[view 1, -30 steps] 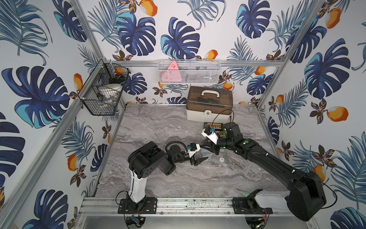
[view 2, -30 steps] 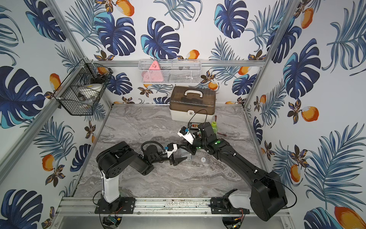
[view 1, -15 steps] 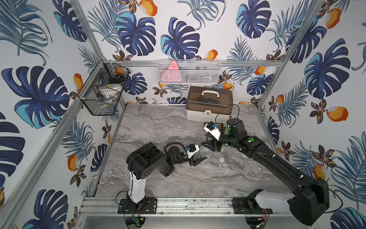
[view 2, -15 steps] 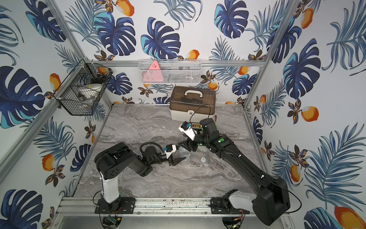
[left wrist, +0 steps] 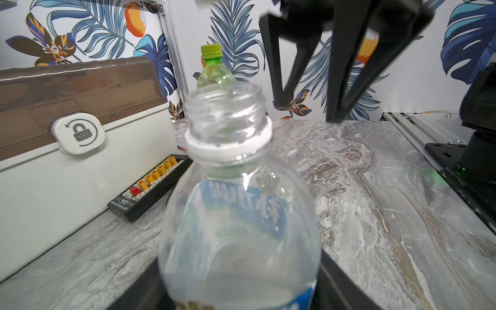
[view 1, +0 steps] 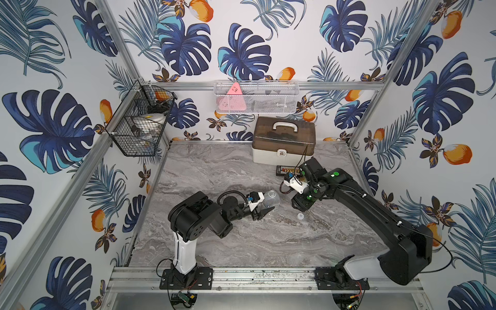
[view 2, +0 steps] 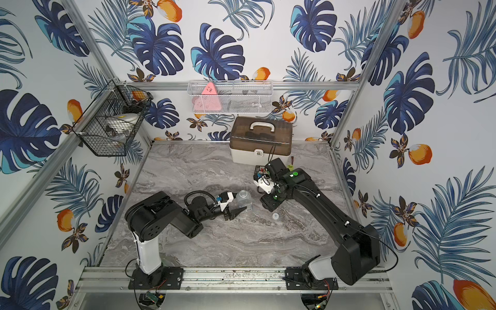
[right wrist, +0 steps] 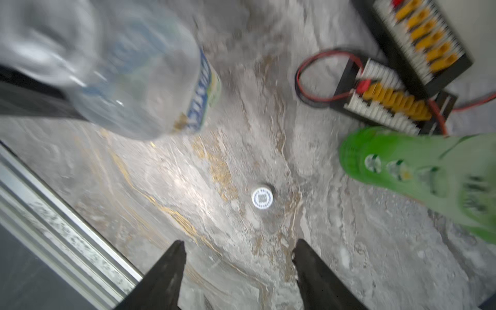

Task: Screw on the bottle caps
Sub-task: Pick up the plastic bottle at the center of the board, then screw the bottle cap onto the plastic bottle.

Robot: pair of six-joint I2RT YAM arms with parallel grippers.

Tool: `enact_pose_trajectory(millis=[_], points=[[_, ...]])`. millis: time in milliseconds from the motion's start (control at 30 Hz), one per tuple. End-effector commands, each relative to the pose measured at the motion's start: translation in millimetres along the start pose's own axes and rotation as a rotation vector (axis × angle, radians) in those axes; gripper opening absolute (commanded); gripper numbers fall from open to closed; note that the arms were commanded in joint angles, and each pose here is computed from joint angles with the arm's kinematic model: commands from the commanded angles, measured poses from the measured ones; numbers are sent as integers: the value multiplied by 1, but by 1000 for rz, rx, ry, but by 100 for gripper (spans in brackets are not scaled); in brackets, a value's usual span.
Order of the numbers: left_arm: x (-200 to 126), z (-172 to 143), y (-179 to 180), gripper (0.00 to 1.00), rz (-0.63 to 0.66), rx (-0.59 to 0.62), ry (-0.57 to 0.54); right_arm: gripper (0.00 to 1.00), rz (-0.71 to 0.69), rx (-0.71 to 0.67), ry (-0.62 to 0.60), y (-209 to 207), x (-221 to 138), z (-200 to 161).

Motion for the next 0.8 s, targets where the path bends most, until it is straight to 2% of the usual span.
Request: enact_pose_trajectory(millis=[0,100,233,400,633,767], points=[[-1,-1,0,68,5,22,-6,66,-63,-68,83,-4,20,-8],[-1,0,1,69,10,21,-5,66,-125,-130,129,-5,47,-8],[-1,2,2,69,13,31,-10,63,-114,-157,193,-3,79,-15],[-1,2,1,69,7,26,-13,60,-107,-162,210,-3,107,-18],[1,3,1,69,-1,20,-20,49,-119,-122,208,-14,116,-11],[1,2,-1,69,-6,20,-19,48,-136,-114,208,-18,118,-11]])
Point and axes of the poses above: each gripper's point midway between its finger pads, its own x axis out along the fingers, its own y axis along the line the jaws close on, z = x × y, the point moved 10 cm from there along -x, back along the fingers, and after that the axes turned 15 degrees about x, right-handed, at the moved point
